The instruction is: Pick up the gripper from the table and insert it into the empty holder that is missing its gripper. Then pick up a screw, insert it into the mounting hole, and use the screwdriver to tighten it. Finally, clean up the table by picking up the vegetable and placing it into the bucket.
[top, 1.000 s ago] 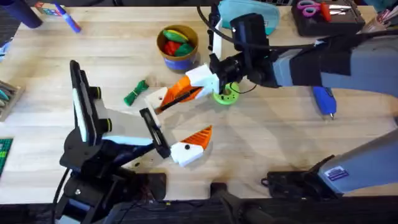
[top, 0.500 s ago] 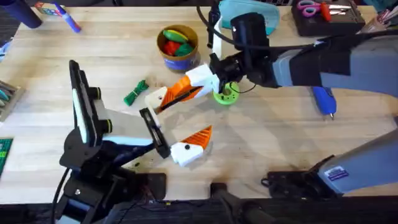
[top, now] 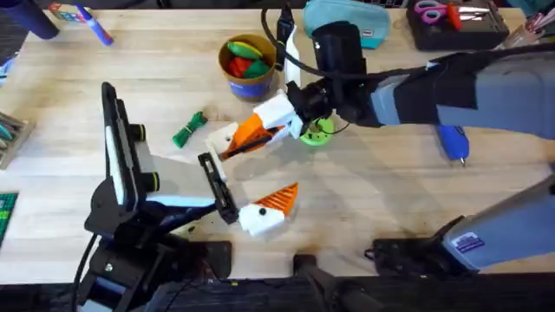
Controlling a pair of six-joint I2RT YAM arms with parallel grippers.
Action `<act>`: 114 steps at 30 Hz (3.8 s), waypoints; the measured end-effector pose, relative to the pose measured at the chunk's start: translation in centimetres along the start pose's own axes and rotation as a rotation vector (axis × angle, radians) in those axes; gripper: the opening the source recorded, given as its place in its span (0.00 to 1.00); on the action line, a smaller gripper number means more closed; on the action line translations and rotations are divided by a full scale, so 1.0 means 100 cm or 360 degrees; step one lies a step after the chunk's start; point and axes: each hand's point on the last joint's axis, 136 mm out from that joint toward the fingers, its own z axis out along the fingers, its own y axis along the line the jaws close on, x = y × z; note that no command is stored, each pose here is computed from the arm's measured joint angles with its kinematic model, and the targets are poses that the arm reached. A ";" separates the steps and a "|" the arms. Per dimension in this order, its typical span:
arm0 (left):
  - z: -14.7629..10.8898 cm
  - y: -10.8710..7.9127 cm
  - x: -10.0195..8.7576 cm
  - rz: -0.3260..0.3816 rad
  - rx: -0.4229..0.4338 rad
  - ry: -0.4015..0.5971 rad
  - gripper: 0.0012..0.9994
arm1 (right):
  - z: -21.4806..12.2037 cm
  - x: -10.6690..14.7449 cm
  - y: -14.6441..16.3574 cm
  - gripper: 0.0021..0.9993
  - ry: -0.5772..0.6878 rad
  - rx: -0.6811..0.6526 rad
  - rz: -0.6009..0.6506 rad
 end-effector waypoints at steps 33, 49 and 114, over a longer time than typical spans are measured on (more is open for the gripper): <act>0.000 -0.010 0.001 -0.0003 0.0090 0.0010 0.99 | -0.036 -0.015 -0.007 0.87 -0.0153 0.0024 0.0072; 0.000 0.013 -0.002 0.0007 -0.0124 -0.0014 0.99 | -0.036 -0.009 -0.008 0.66 -0.0125 0.0003 0.0113; -0.001 0.019 -0.001 -0.0083 -0.0175 -0.0011 0.99 | -0.018 -0.019 -0.019 0.01 -0.0205 0.0150 0.0132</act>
